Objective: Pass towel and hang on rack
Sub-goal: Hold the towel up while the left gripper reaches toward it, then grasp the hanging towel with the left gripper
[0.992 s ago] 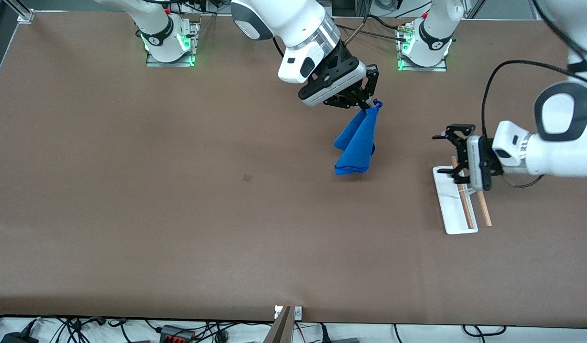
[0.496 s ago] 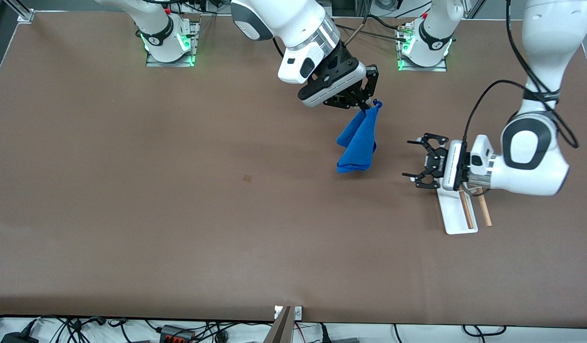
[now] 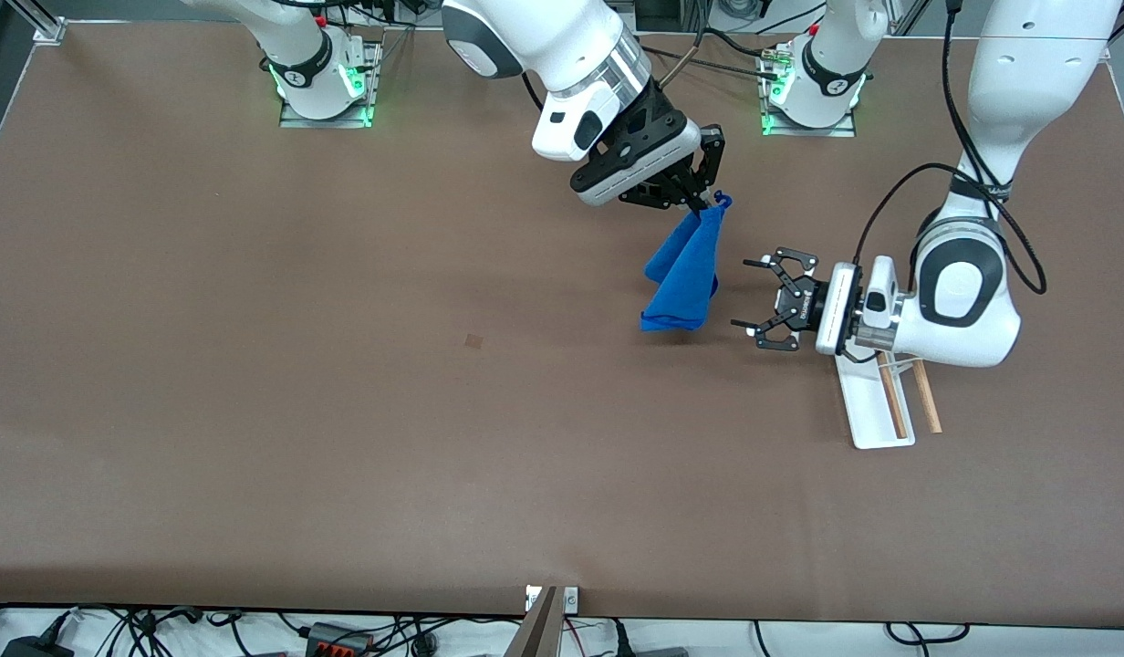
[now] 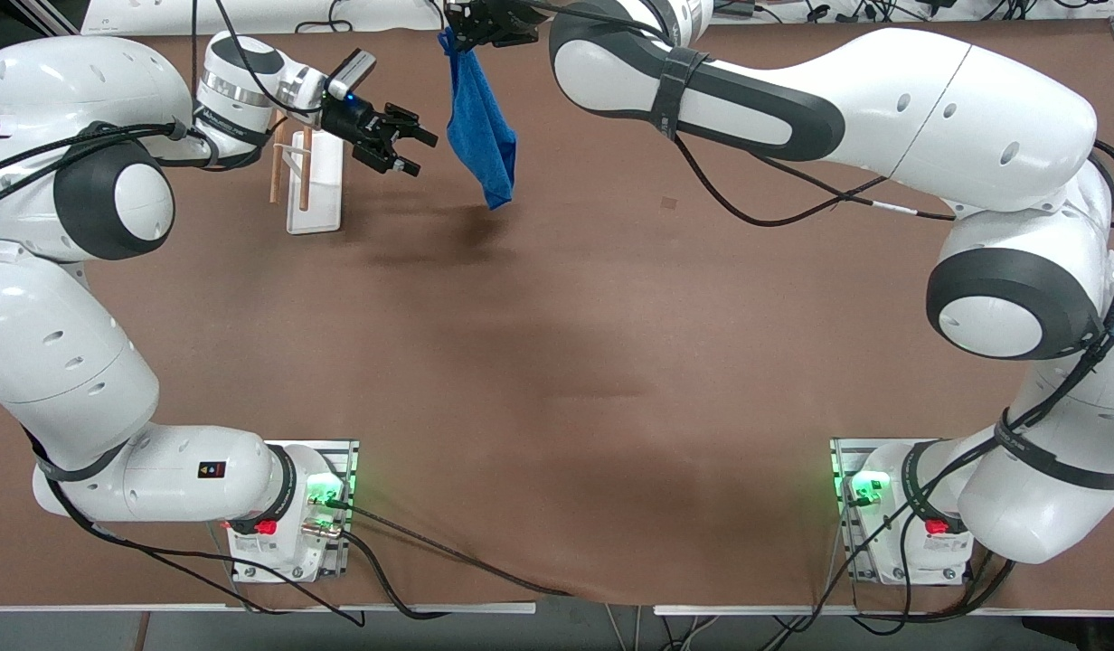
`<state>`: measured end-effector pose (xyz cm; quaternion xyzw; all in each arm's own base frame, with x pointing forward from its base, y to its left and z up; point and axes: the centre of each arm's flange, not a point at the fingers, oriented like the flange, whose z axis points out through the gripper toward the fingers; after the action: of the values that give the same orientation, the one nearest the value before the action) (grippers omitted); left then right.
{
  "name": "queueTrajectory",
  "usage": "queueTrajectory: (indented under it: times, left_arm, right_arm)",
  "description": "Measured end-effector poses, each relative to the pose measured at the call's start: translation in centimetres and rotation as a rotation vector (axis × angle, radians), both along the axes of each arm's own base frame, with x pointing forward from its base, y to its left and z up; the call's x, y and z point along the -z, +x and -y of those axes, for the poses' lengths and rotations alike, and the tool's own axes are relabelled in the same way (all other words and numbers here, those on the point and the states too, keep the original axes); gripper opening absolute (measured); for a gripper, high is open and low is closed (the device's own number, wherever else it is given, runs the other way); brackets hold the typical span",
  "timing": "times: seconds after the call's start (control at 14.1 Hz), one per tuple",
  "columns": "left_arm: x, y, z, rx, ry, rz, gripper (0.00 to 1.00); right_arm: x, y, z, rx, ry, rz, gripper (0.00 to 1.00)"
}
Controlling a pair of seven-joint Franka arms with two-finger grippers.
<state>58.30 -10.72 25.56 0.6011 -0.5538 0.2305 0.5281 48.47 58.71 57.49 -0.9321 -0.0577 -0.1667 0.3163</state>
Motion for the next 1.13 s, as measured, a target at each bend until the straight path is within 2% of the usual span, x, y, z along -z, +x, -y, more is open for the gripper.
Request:
queueTrajectory:
  times: [0.35,0.57,0.71,0.99,1.13]
  left_arm:
    - [0.0,0.0,2.6,-0.017,-0.068,0.018,0.97]
    - [-0.1,-0.1,4.2,-0.015,-0.097,0.017,0.90]
    - [-0.3,-0.1,5.3,-0.023,-0.113,0.018,0.89]
    - [-0.6,-0.4,7.5,-0.021,-0.139,0.017,0.74]
    - [-0.5,-0.5,7.7,-0.019,-0.139,0.016,0.51]
  right_arm:
    - [0.0,0.0,0.0,0.000,-0.001,0.000,0.02]
    - [0.1,0.0,0.0,0.001,-0.001,0.000,0.02]
    - [0.2,0.1,0.0,0.001,-0.002,-0.001,0.02]
    - [0.2,0.1,0.0,0.001,-0.002,-0.002,0.02]
    - [0.2,0.1,0.0,0.001,-0.002,-0.002,0.02]
